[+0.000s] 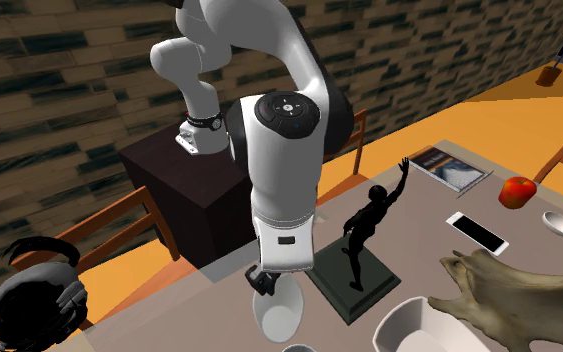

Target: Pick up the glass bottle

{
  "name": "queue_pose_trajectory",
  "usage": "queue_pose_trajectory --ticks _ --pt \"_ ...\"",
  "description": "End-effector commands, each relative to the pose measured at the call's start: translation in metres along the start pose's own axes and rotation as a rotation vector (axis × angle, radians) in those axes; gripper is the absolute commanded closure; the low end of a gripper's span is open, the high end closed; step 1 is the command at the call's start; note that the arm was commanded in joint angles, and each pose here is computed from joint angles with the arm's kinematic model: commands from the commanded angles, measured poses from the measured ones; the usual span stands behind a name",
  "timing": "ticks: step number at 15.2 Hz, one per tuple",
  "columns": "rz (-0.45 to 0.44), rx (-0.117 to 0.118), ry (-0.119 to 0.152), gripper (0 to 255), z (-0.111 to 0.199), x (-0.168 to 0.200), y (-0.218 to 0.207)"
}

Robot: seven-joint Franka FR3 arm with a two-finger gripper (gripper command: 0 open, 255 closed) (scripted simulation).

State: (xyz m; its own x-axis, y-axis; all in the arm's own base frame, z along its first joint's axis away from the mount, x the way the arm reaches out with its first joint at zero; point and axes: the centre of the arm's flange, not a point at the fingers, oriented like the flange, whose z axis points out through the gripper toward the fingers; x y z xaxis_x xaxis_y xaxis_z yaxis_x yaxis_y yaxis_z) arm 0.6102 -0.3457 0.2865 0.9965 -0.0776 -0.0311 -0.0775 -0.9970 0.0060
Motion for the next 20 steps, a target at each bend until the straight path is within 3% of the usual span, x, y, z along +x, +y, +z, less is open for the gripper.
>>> queue_pose_trajectory --ticks 1,20 --pt "0.000 0.000 -0.002 255 0.001 0.000 0.000" --pt "0.000 0.000 -0.002 255 -0.079 -0.003 0.001"
